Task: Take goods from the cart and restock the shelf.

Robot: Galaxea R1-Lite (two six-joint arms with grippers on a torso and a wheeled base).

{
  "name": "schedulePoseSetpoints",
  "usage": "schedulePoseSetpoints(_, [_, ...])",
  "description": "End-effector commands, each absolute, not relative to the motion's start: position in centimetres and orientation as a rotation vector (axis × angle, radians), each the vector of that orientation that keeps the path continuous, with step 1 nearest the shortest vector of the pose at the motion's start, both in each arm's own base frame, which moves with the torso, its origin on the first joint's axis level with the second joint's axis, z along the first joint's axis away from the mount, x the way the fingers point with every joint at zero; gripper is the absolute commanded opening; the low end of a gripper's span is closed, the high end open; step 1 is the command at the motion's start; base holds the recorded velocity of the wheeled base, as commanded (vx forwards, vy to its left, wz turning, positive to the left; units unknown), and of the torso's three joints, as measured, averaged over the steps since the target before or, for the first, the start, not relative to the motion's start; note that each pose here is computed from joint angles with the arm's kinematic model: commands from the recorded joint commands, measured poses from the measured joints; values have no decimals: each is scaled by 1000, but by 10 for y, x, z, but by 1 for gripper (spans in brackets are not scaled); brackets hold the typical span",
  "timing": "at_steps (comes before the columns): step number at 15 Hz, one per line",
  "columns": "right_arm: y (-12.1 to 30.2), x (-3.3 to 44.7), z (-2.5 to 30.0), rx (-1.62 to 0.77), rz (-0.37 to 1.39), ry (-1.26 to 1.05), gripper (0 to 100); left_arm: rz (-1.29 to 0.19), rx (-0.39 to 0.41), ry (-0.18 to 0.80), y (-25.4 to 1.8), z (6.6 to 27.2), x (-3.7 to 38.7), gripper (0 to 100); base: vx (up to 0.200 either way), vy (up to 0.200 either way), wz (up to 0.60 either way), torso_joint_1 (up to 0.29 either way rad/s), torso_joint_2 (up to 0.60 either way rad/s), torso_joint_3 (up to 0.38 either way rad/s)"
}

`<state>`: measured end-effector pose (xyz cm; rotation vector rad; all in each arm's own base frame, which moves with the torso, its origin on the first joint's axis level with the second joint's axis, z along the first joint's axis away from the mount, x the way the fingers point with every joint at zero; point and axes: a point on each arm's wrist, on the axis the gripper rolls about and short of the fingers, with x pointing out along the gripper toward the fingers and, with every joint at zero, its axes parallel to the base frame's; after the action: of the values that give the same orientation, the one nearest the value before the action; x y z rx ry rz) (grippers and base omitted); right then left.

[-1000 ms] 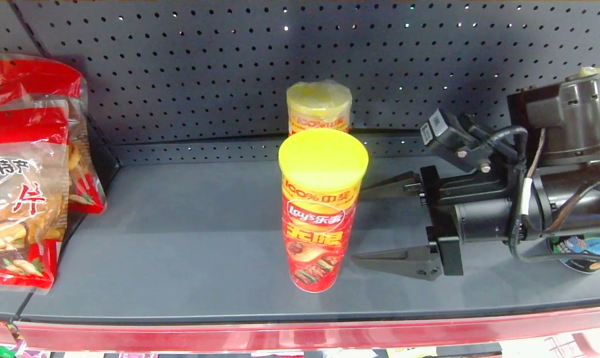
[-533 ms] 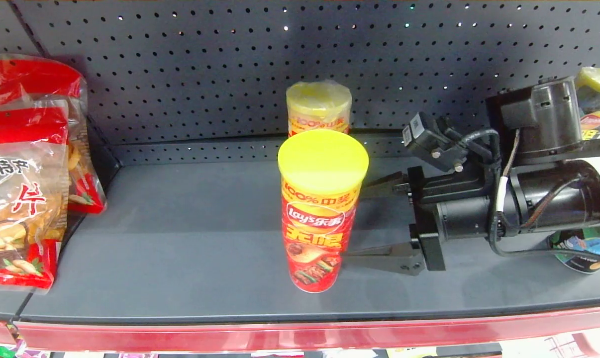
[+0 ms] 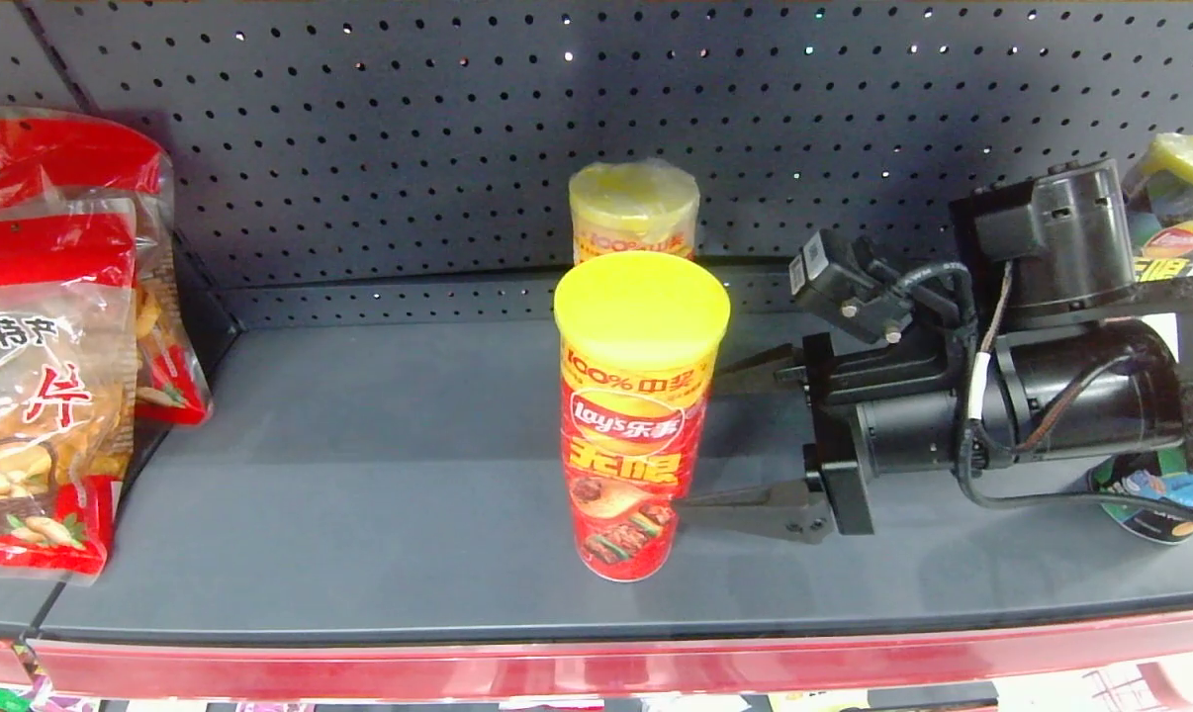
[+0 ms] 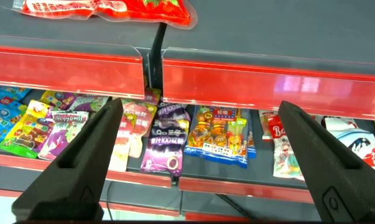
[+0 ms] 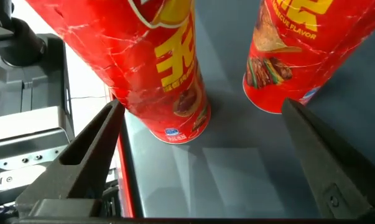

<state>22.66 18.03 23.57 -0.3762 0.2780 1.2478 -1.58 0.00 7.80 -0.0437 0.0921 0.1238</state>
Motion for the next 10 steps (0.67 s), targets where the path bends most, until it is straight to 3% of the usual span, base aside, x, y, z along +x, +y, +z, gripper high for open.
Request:
schedulePoseSetpoints(1, [180,228,235,-377,1245,280,100,125,-44,94,0,78,-16,100,0,0,0,0,0,0])
schedulePoseSetpoints(10, [176,229,235,-379,1236,279,100,125,-44,94,0,78,-16,100,0,0,0,0,0,0])
